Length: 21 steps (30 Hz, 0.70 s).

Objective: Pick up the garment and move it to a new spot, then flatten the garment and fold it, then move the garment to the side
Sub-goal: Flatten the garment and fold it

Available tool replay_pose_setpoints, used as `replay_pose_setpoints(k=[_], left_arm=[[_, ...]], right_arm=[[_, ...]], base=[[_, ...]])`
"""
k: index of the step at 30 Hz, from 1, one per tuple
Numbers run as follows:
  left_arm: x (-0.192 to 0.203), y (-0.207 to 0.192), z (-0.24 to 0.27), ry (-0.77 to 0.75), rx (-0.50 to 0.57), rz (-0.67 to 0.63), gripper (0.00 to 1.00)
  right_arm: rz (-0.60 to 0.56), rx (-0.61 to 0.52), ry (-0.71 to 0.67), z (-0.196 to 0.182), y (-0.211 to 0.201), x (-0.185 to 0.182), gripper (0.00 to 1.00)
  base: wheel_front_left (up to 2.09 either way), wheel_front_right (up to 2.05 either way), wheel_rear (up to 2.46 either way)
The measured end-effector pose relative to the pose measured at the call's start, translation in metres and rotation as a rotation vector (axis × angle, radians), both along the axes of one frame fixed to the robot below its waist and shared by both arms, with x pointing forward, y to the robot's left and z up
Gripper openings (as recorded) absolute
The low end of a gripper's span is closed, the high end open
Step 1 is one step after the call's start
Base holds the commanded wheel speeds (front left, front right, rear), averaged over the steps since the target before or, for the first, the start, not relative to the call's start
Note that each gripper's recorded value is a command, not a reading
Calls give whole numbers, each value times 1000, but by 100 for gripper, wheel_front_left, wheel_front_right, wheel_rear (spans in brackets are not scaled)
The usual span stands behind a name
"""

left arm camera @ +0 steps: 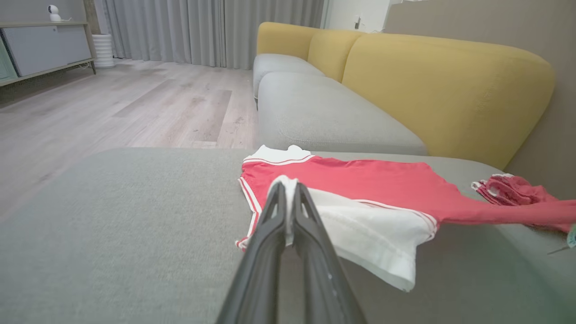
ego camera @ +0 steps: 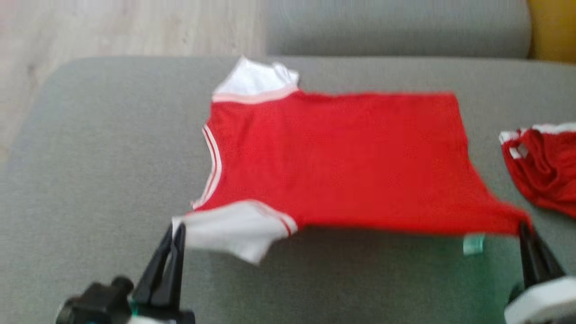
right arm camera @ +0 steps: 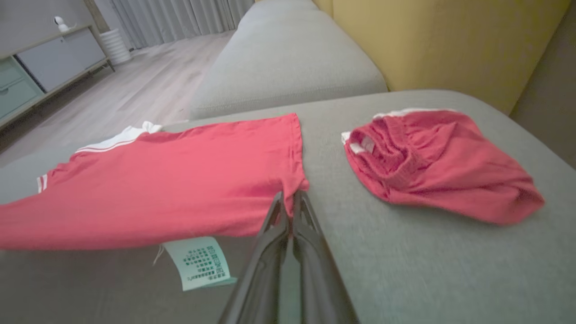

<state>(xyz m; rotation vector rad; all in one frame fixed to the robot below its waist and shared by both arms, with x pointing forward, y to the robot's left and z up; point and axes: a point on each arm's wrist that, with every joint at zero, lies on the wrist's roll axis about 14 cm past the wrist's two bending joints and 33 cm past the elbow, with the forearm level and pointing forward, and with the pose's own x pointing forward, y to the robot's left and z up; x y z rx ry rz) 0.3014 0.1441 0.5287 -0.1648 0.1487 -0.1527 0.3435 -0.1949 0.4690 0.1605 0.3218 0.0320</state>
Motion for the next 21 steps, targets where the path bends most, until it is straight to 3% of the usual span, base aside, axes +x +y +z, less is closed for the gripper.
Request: replay_pose_setpoints(k=[6, 12, 21], left_arm=[[-34, -9, -17, 90, -23, -21, 0], [-37, -20, -47, 184, -35, -69, 0], [-10, -31, -66, 210, -25, -124, 0]], right_arm=[[27, 20, 58, -5, 7, -22, 0], [28, 41, 206, -46, 9, -35, 0], [37, 68, 278, -67, 17, -21, 0]], base=[[0, 0, 0], [0, 0, 0], [0, 0, 0]])
